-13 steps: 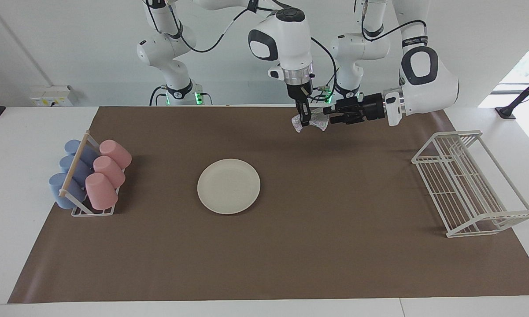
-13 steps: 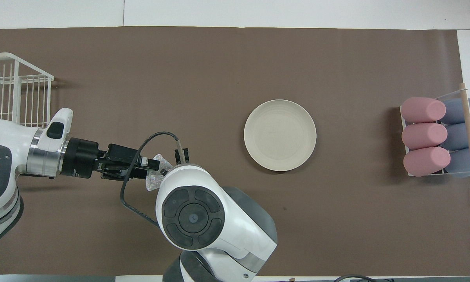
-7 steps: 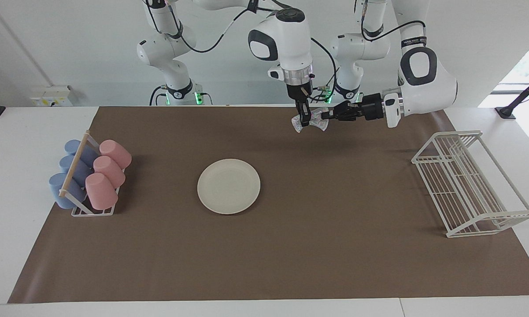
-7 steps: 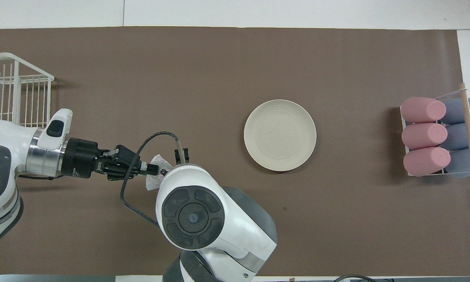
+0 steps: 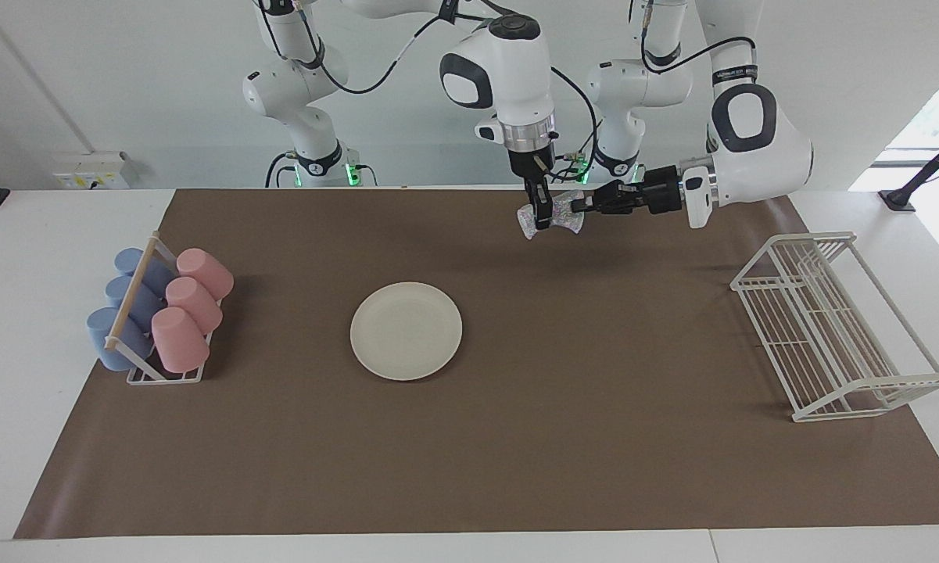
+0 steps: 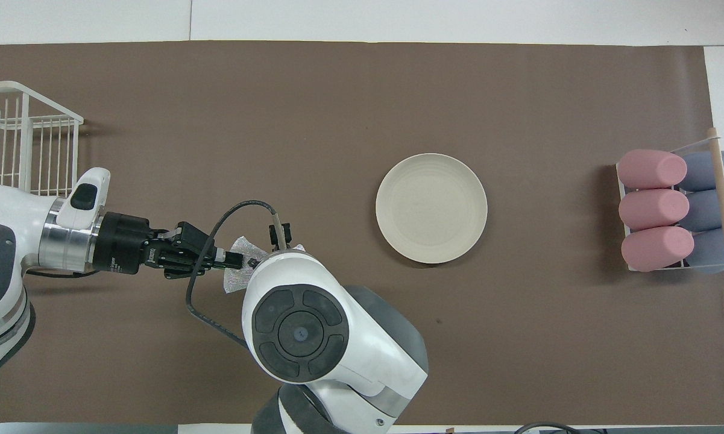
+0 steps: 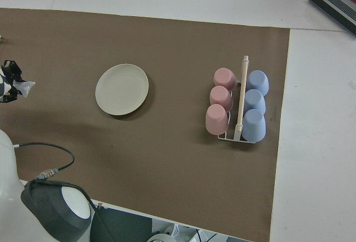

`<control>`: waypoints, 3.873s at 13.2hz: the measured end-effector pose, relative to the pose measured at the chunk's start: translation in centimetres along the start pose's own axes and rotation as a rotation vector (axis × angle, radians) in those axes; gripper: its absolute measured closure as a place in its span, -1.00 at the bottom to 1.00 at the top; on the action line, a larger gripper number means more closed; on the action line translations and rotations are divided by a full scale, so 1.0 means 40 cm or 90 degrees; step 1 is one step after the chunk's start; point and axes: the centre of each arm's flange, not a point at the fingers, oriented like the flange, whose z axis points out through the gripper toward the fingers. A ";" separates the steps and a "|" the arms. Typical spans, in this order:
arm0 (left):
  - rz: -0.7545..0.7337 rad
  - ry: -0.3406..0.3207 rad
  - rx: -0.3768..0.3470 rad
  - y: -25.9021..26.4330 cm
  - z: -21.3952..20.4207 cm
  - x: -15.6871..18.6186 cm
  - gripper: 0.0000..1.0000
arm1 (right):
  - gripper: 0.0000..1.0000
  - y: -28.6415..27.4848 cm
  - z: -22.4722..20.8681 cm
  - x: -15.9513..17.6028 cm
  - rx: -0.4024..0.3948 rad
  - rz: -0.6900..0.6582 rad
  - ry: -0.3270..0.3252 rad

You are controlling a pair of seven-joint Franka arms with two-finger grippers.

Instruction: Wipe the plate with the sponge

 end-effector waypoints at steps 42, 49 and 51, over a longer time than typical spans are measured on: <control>0.048 0.371 1.339 0.061 -0.310 0.256 0.93 | -1.00 -0.223 -0.444 1.121 -0.250 -0.944 -0.008; 0.005 0.402 1.329 -0.052 -0.227 0.335 0.93 | -1.00 -0.209 -0.427 1.101 -0.258 -0.870 -0.009; 0.002 0.422 1.319 -0.056 -0.219 0.338 0.93 | -1.00 -0.207 -0.436 1.159 -0.252 -0.887 -0.010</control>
